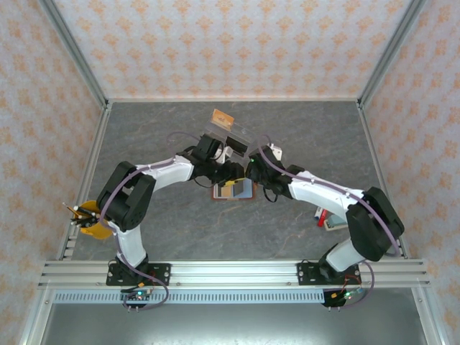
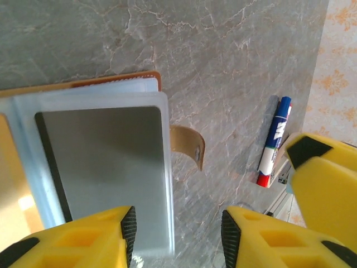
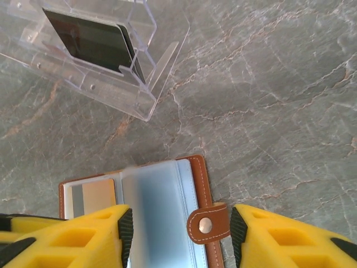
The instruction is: Take the credit cards out of the card holder
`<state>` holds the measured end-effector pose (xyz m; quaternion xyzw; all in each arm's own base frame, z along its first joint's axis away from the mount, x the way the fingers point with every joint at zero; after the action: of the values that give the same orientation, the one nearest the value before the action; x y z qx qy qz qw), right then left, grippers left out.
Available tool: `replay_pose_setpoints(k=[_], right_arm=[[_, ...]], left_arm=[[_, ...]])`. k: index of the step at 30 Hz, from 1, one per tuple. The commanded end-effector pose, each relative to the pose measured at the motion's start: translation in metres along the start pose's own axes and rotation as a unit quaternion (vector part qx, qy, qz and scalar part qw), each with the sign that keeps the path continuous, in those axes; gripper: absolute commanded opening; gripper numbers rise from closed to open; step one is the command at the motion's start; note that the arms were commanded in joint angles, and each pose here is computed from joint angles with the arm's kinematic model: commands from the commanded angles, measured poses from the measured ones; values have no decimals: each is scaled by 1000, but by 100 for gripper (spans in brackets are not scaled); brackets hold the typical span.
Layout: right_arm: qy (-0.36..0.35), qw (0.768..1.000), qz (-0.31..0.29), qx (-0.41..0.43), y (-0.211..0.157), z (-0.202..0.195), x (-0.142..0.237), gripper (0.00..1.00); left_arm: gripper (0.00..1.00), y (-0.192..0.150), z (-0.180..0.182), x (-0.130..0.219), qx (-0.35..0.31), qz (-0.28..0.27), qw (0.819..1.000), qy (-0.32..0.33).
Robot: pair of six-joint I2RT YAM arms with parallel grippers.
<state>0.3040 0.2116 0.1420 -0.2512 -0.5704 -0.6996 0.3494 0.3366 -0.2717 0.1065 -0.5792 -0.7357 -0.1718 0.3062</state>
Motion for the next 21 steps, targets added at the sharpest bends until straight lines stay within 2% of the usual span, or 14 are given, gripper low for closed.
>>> replay_pose_setpoints(k=[1, 7, 14, 21], right_arm=[[-9, 999, -31, -9, 8, -3, 7, 52], [6, 1000, -20, 7, 8, 3, 6, 50], [60, 997, 40, 23, -2, 27, -11, 32], [45, 993, 101, 27, -18, 32, -38, 21]], left_arm=[[49, 5, -6, -1, 4, -7, 1000, 3], [47, 17, 3, 22, 16, -46, 999, 21], [39, 13, 35, 33, 41, -61, 996, 54], [34, 9, 41, 23, 53, -42, 997, 44]])
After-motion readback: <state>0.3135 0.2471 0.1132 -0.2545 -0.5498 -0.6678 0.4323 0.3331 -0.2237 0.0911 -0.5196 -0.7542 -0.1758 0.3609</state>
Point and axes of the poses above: each hand's point on the last joint's axis, 136 mm out from that joint toward the fingers, its own x axis back along the fingers, its own z axis along the line the jaws close on, y = z × x, the point moved 4 cm from there along x, back along the fingers, and after that the axes turned 13 degrees about x, right-handed, at the moved point
